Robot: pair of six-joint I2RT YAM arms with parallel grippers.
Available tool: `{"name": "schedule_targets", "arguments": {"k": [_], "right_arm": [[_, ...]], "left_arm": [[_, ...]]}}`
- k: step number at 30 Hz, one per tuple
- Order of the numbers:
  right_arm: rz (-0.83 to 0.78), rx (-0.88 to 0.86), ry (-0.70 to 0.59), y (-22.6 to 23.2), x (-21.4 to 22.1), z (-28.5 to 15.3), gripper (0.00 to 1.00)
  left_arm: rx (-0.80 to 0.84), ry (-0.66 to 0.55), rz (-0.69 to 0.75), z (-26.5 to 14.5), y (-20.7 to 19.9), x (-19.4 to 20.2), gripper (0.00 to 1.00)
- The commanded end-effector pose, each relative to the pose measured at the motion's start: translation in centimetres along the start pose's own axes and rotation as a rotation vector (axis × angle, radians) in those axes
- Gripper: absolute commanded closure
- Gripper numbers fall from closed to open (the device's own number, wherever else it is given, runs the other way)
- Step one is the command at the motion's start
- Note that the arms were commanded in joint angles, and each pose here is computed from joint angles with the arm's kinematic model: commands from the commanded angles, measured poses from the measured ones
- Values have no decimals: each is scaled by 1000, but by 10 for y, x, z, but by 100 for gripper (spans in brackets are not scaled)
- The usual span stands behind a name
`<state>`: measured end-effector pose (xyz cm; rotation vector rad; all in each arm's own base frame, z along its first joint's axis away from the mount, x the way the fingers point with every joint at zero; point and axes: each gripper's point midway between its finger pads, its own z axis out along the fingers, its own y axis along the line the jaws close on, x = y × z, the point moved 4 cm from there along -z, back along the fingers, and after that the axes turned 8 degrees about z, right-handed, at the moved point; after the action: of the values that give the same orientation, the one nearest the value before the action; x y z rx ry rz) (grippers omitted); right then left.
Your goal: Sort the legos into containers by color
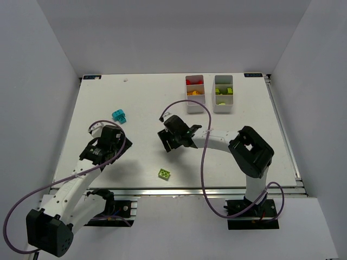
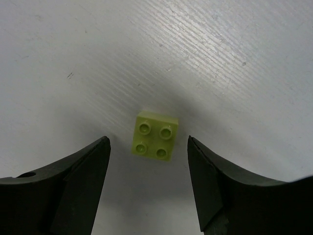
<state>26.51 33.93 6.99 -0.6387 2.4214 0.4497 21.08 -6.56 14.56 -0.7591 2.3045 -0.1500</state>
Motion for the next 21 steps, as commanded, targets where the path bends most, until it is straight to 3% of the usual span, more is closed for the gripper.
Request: {"name": "schedule_targets", "arguments": {"k": [1, 9, 17, 21], "right_arm": [[-16, -21, -44, 7, -11, 6, 31], [-54, 0, -58, 3, -13, 8, 41], [-131, -8, -71, 0, -13, 1, 61], [-182, -58, -134, -4, -29, -18, 76]], "left_arm": [[-11, -29, -21, -4, 5, -3, 18], [-9, -27, -30, -4, 8, 0, 18], [10, -38, -44, -7, 5, -3, 19], [25, -40, -52, -9, 6, -2, 20]]}}
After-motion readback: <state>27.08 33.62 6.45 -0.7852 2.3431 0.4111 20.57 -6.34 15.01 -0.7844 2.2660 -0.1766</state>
